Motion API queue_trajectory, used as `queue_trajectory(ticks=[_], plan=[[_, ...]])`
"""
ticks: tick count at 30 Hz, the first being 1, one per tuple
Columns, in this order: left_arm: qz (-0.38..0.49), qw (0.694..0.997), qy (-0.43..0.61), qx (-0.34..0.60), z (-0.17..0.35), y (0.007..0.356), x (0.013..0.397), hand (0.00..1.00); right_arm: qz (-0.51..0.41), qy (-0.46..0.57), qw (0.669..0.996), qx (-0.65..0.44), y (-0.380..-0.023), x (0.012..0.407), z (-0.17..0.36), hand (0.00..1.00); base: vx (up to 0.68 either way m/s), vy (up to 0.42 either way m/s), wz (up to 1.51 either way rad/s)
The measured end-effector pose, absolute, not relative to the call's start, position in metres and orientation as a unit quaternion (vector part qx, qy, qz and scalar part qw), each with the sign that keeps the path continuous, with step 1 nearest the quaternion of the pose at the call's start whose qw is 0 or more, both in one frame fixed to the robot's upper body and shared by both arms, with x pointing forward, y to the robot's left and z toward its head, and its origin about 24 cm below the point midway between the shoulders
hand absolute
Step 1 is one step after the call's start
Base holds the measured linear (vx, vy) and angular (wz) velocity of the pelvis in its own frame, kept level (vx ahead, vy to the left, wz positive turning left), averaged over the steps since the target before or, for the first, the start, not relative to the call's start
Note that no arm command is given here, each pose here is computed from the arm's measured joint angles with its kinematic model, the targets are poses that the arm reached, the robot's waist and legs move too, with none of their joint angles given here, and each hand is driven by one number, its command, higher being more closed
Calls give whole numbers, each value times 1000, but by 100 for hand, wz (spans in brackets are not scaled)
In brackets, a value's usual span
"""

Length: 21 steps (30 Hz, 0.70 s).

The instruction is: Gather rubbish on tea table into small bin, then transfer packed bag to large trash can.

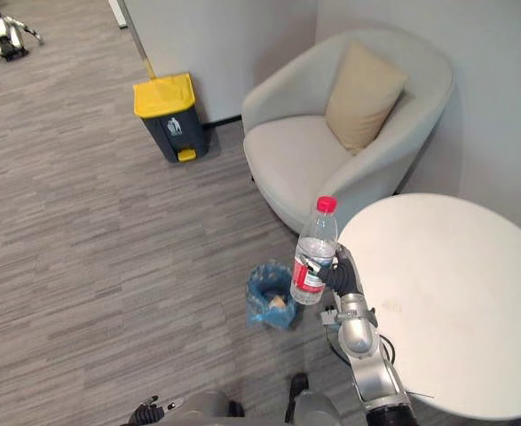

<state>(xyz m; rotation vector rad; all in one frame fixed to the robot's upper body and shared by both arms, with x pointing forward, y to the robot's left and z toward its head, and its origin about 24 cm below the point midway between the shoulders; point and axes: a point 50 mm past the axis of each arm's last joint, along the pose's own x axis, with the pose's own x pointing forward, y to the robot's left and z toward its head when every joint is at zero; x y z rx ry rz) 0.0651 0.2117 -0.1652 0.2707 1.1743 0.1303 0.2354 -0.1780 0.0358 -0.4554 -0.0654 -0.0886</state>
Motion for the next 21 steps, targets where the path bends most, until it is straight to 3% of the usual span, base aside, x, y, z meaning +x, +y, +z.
queue_trajectory(ticks=[6,18,21], plan=[[57,828,545,121,-165,206,71,0,-50,-25,970,-236,-185,236,34,100,195,112,-27],[48,822,552,131,-165,212,66,0,-12,-8,974,-225,-167,237,24,100,31,80,-7],[44,837,528,136,-161,210,89,0,12,-56,964,-259,-162,257,45,100,-101,19,-6]])
